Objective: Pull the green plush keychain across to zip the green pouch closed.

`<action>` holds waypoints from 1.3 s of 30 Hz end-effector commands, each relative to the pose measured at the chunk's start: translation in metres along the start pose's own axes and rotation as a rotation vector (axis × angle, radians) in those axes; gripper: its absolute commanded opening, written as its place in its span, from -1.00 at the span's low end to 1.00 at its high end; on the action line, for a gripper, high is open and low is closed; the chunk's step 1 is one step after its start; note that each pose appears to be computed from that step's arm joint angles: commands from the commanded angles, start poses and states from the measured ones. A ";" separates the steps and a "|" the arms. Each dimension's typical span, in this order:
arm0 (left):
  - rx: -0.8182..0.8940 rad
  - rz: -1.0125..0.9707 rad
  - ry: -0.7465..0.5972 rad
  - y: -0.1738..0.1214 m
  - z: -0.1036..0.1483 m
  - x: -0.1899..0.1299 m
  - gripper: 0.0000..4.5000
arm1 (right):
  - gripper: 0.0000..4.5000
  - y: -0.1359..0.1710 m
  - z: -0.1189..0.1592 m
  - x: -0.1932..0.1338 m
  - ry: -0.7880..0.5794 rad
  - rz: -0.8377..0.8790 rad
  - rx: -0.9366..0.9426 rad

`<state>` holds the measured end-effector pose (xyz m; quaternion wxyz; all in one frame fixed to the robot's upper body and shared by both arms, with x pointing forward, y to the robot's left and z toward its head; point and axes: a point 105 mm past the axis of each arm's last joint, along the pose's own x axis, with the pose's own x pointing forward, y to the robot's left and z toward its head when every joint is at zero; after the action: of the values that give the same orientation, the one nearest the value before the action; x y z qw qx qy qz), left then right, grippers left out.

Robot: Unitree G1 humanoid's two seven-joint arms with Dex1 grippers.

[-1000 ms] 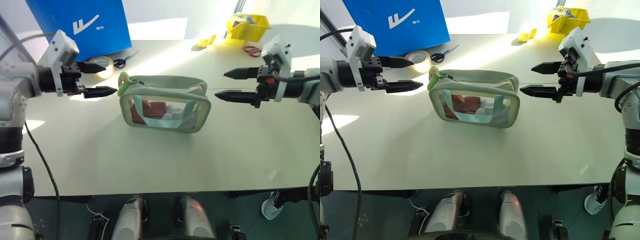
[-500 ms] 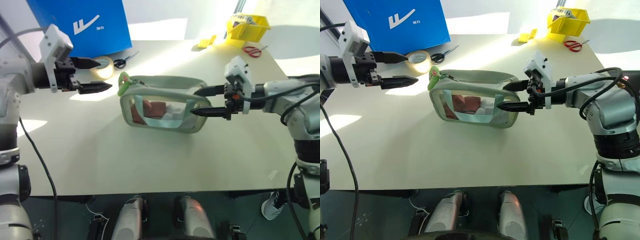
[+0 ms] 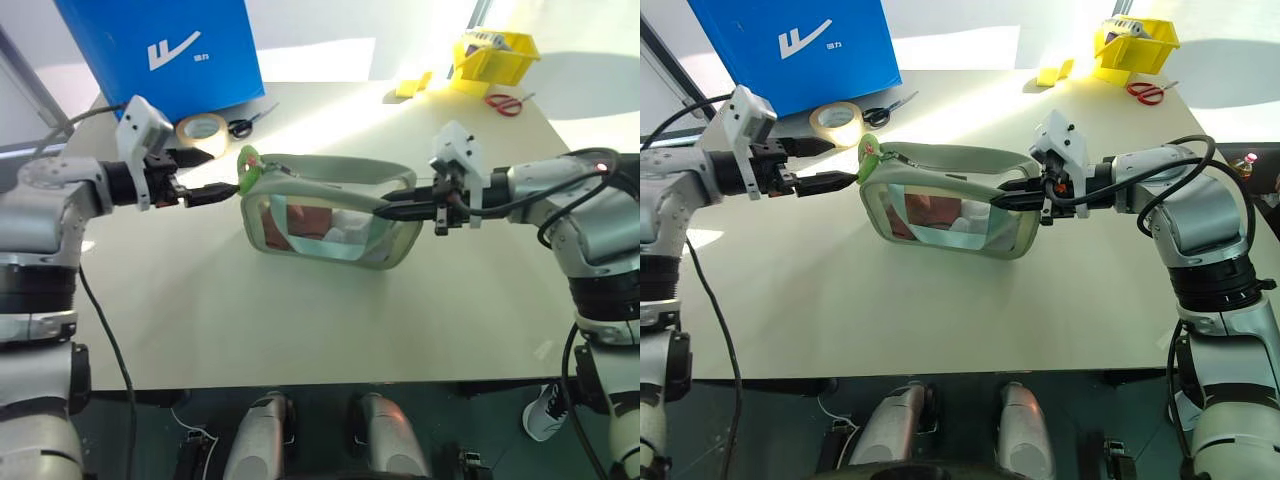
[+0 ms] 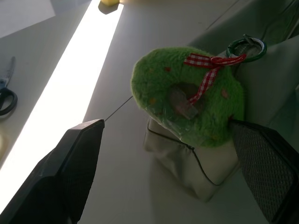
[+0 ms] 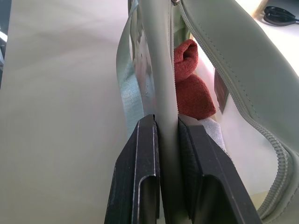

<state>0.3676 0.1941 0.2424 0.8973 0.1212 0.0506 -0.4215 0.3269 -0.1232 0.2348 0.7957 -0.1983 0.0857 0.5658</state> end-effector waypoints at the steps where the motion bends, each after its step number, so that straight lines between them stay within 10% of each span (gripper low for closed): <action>1: 0.026 -0.007 -0.045 -0.001 0.015 0.002 1.00 | -0.71 0.003 0.013 -0.004 -0.022 0.005 -0.052; 18: 0.050 -0.075 -0.045 -0.016 0.016 0.021 1.00 | -0.71 0.001 0.009 -0.001 -0.028 -0.025 -0.044; 27: 0.077 -0.055 -0.071 -0.009 0.030 0.012 -0.94 | -0.74 -0.001 0.010 -0.002 -0.031 -0.041 -0.045; 39: 0.176 -0.161 -0.131 -0.031 0.071 0.020 -0.99 | -0.74 -0.003 0.012 -0.002 -0.034 -0.055 -0.047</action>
<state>0.3621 0.1518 0.2914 0.8591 0.1463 -0.0138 -0.4903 0.3288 -0.1212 0.2330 0.8037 -0.2000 0.0806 0.5546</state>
